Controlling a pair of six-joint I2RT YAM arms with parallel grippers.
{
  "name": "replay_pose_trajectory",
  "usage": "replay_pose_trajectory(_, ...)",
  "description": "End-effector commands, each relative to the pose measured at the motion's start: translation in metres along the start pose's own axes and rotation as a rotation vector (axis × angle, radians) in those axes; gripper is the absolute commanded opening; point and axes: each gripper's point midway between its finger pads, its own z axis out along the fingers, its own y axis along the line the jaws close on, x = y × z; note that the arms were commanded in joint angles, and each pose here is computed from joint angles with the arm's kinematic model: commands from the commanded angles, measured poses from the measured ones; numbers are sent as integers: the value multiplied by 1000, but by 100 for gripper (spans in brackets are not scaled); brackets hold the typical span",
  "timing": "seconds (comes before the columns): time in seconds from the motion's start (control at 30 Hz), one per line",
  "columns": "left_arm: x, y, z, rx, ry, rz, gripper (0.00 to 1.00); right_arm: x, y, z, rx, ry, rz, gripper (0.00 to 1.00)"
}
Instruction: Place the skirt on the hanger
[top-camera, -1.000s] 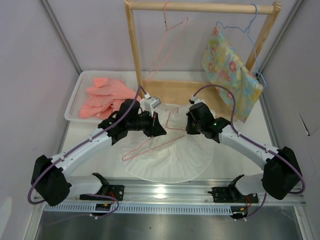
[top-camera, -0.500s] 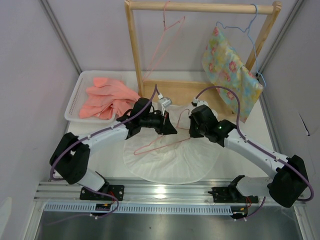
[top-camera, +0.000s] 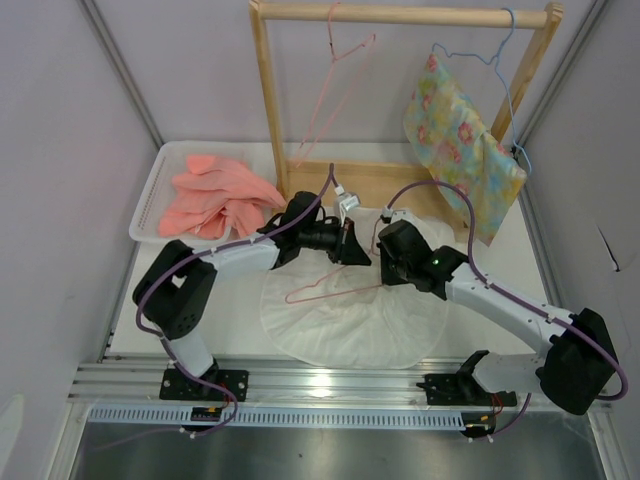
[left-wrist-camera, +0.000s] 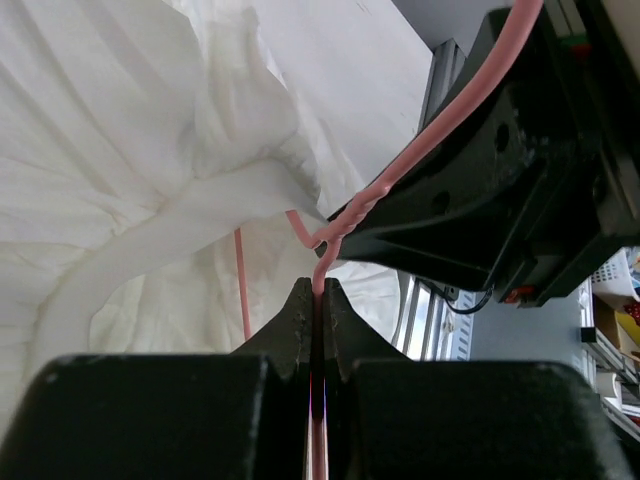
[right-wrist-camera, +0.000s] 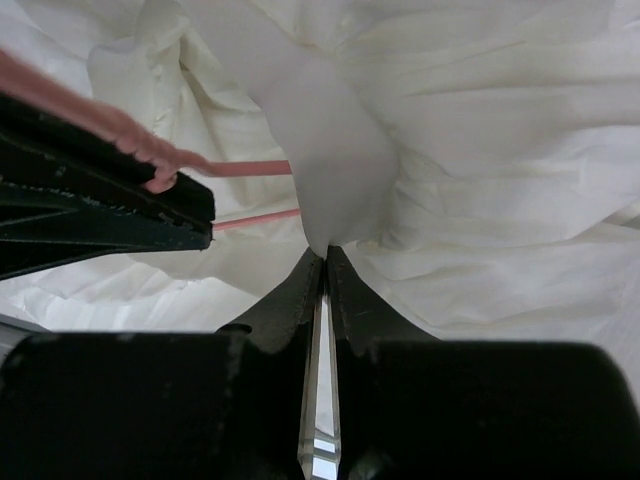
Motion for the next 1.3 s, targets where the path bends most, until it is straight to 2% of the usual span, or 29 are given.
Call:
replay_pose_trajectory(0.0,-17,-13,16,81,-16,43,0,-12,9,-3,-39,-55,-9,9)
replay_pose_trajectory(0.13,-13,-6,24,74,5,33,0,-16,9,0,-32,-66,-20,10)
replay_pose_trajectory(0.23,-5,3,27,54,29,22,0,-20,6,-2,-5,-77,-30,16)
replay_pose_trajectory(0.27,-3,4,27,51,36,24,0,-19,1,-2,18,-71,-33,23)
replay_pose_trajectory(0.33,-1,4,26,54,47,31,0,-21,-6,-5,51,-83,-54,29)
replay_pose_trajectory(0.37,2,6,27,52,57,29,0,-22,-10,-7,69,-94,-60,37)
replay_pose_trajectory(0.47,0,7,31,64,68,19,0,-29,-13,-16,62,-137,-86,49)
replay_pose_trajectory(0.53,1,8,32,64,72,11,0,-34,-14,-20,56,-163,-103,53)
replay_pose_trajectory(0.8,1,7,32,66,87,8,0,-42,-21,-7,83,-204,-177,52)
replay_pose_trajectory(1.0,4,6,32,67,95,12,0,-67,-9,-8,-94,-260,-12,52)
replay_pose_trajectory(1.27,-1,4,34,53,96,24,0,-88,10,-8,-165,-284,31,50)
